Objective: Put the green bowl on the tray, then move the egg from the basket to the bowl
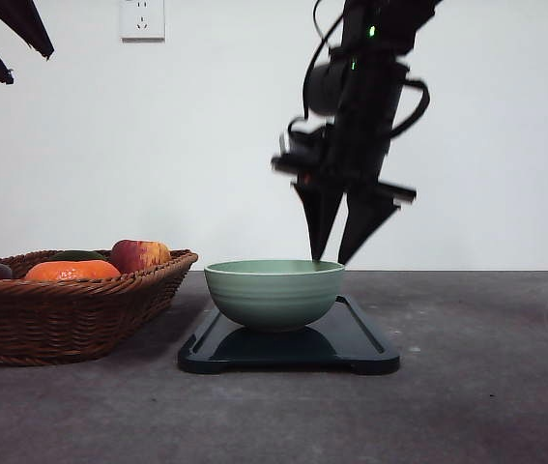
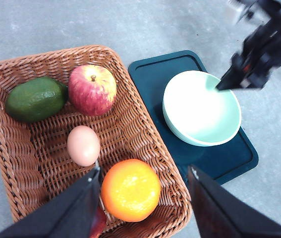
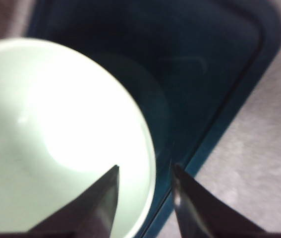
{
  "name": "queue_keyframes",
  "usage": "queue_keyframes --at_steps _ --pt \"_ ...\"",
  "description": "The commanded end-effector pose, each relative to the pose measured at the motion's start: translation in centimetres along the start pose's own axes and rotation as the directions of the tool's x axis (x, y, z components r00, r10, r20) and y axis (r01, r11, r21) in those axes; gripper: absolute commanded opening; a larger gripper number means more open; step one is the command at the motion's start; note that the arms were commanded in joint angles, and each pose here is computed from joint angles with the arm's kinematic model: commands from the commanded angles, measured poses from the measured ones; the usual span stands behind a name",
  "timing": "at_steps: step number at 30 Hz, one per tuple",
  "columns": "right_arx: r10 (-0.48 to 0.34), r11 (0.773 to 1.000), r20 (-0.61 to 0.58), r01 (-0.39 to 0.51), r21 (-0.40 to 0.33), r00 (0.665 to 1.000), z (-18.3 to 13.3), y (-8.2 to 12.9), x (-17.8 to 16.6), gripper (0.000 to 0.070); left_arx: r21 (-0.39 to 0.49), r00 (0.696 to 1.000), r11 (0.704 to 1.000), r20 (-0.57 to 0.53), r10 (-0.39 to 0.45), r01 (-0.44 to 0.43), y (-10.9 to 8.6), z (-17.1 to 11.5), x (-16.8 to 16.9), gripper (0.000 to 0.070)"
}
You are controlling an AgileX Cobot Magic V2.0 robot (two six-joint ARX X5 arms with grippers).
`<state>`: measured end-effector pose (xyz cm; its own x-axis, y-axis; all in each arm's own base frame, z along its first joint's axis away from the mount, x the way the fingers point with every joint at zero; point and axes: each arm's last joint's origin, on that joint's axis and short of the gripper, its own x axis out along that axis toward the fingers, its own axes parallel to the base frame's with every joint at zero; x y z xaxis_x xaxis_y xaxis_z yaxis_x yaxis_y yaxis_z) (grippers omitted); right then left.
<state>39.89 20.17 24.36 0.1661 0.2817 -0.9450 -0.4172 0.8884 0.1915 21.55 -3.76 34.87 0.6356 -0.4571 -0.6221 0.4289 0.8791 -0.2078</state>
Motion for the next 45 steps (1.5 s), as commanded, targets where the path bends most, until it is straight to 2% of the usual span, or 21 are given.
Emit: queue_keyframes --at_steps 1,7,13,19,28,35,38,45 --pt "0.002 1.0 0.063 -0.002 -0.005 0.998 0.4 0.7 -2.2 0.0216 0.01 1.0 1.0 0.021 -0.006 0.006 -0.1 0.6 -0.2 0.0351" --pt "-0.046 0.998 0.172 0.051 -0.025 0.984 -0.4 1.6 -6.0 0.0215 0.01 1.0 1.0 0.021 -0.006 0.006 -0.1 0.6 -0.2 0.0352" --pt "-0.013 0.997 0.318 0.036 -0.067 0.948 -1.9 2.6 -7.4 0.0215 0.01 1.0 1.0 0.02 -0.006 0.006 -0.1 0.6 -0.2 0.0351" --pt "0.022 0.995 0.433 0.021 -0.096 0.901 -5.0 2.7 -7.7 0.0215 0.01 1.0 1.0 0.02 -0.006 0.006 -0.1 0.6 -0.2 0.0351" --pt "0.04 0.99 0.491 0.034 -0.14 0.87 -12.2 1.8 -7.5 0.0215 0.0 1.0 1.0 0.001 -0.008 0.008 -0.2 0.4 -0.2 0.035" --pt "0.058 0.987 0.571 0.039 -0.156 0.819 -17.9 1.1 -7.4 0.0215 -0.038 1.0 0.999 0.0 -0.024 0.024 -0.6 0.4 -0.1 0.035" --pt "0.059 0.987 0.575 0.04 -0.157 0.816 -20.1 0.8 -7.3 0.0215 -0.054 1.0 0.998 -0.002 -0.024 0.024 -1.0 0.5 0.1 0.0349" --pt "0.058 0.987 0.573 0.04 -0.157 0.817 -22.3 0.6 -7.1 0.0215 -0.039 0.995 0.995 -0.044 0.094 -0.095 -1.6 1.1 2.2 0.0346"
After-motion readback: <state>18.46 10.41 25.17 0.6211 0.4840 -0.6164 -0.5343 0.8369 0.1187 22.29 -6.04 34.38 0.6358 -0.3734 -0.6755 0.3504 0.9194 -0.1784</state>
